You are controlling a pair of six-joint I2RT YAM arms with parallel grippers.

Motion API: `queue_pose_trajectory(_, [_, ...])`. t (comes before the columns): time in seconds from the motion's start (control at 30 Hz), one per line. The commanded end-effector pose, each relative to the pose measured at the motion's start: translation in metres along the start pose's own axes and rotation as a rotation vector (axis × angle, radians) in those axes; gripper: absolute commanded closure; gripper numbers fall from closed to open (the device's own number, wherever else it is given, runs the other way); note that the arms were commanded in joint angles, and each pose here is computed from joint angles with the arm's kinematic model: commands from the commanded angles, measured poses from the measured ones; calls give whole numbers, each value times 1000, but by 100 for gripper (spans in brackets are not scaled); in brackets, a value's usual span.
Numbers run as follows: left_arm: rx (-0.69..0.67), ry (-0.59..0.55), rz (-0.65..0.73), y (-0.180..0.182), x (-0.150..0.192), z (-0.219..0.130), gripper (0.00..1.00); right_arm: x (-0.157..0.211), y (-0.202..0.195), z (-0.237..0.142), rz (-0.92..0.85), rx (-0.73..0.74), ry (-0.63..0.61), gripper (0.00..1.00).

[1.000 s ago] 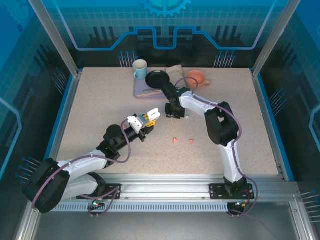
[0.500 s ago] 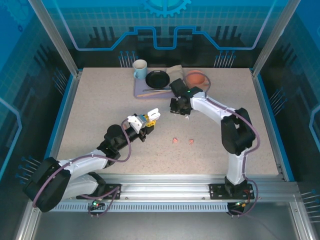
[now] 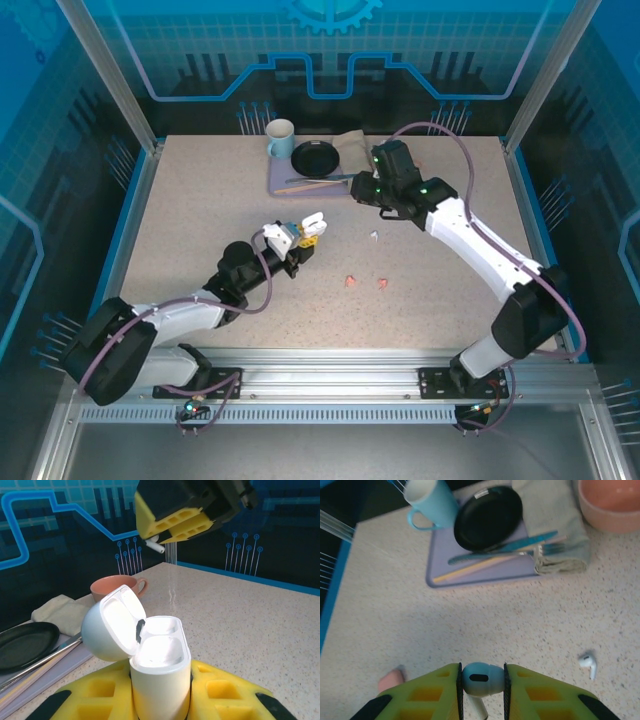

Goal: Insert wireless bluetooth earbuds into charging case

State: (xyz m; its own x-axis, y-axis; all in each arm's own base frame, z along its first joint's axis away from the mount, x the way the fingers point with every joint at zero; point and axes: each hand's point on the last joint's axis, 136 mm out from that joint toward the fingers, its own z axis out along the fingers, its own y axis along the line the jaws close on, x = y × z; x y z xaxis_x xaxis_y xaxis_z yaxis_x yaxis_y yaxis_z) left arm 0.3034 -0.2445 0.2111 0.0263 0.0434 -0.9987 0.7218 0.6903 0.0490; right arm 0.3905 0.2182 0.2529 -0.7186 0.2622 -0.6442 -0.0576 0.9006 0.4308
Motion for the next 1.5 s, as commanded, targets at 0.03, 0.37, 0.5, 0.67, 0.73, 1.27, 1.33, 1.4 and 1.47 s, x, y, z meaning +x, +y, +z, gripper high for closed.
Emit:
queue_pose_trajectory(0.03, [-8,-110,-25,5,-35,9,100,-20,26,-26,-19,-144,-139,74])
queue_pose_trajectory(0.37, [-34,-162,-90,13,-51,18,100,-13,81,-68,-99,-451,-301,73])
queue_pose_trajectory(0.5, [-46,-189,-116,16,-61,19,100,-6,99,-83,-133,-561,-367,73])
queue_pose_trajectory(0.67, [-43,-209,-134,17,-71,20,100,6,114,-84,-135,-631,-381,74])
queue_pose_trajectory(0.73, [-43,-209,-138,17,-74,20,100,10,117,-83,-131,-642,-381,74])
queue_pose_trajectory(1.27, [-31,-212,-139,16,-81,24,100,31,136,-62,-125,-673,-330,75])
queue_pose_trajectory(1.33, [-32,-212,-139,16,-81,24,100,34,136,-59,-128,-669,-322,75])
queue_pose_trajectory(1.4, [-33,-211,-142,17,-81,24,100,35,134,-58,-128,-663,-324,75])
queue_pose_trajectory(1.47, [-33,-212,-145,17,-80,24,100,35,132,-57,-129,-655,-327,76])
